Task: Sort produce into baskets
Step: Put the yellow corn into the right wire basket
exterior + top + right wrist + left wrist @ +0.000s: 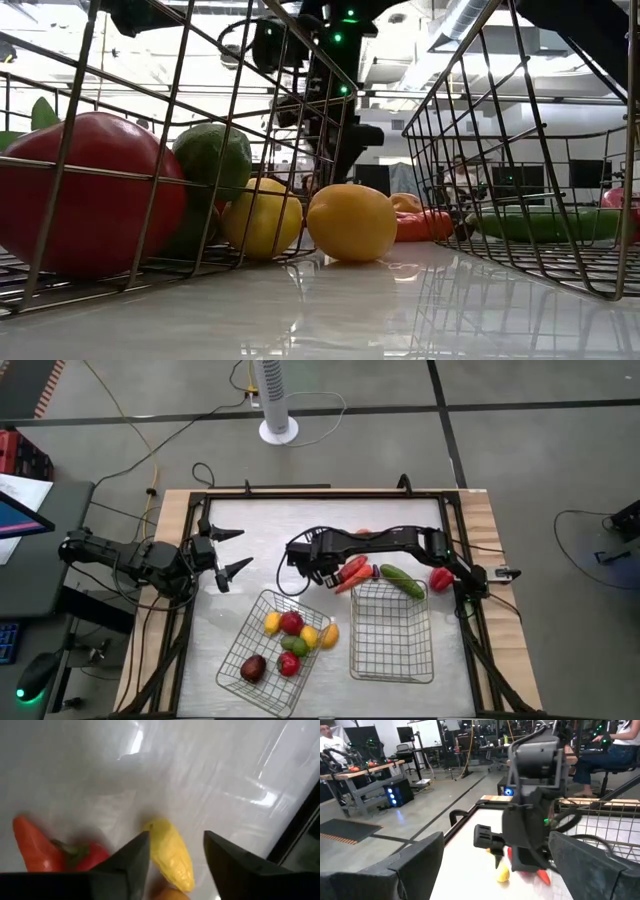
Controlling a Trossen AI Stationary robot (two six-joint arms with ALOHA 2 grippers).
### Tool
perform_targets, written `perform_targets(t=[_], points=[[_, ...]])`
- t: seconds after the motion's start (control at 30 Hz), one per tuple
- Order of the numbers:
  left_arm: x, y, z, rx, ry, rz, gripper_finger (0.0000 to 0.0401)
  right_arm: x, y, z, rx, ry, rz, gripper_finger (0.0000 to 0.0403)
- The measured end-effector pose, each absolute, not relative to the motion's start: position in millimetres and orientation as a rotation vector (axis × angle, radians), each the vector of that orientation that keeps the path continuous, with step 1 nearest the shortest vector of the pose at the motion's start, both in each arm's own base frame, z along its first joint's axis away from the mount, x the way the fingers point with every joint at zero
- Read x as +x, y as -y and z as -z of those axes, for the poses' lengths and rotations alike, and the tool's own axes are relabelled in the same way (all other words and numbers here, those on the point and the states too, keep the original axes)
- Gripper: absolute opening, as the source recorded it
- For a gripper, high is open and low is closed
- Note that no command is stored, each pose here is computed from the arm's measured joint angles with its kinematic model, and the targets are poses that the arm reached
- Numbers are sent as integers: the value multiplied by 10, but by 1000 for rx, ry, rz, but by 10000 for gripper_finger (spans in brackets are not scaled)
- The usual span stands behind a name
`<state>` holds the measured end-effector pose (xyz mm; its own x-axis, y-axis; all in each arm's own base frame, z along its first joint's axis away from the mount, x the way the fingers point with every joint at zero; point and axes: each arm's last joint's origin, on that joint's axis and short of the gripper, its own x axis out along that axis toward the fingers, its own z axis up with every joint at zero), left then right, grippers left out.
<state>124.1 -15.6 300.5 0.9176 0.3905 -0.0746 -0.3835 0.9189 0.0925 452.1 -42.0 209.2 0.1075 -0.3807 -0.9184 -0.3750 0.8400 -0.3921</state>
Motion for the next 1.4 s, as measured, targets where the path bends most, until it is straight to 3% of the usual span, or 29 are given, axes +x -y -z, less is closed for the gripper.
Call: perform_targets(t=[0.23,0.53,0.73,1.1,1.23,1.4], points=[[1241,156,-3002,77,-95,-398,345,4417,655,-2007,-472,-1565,-3,302],[1241,156,-3000,80,-97,-398,345,4336,794,-1697,-490,-1610,-38,317],[1240,156,-3000,83,-98,-400,345,4316,921,-1622,-480,-1598,8,286],[1238,149,-2999,89,-100,-424,345,4343,862,-1690,-526,-1602,35,161],[1237,149,-2993,91,-106,-424,345,4327,758,-1926,-619,-1679,79,164],[1236,149,-2985,95,-114,-424,345,4323,635,-2446,-565,-1666,164,181]])
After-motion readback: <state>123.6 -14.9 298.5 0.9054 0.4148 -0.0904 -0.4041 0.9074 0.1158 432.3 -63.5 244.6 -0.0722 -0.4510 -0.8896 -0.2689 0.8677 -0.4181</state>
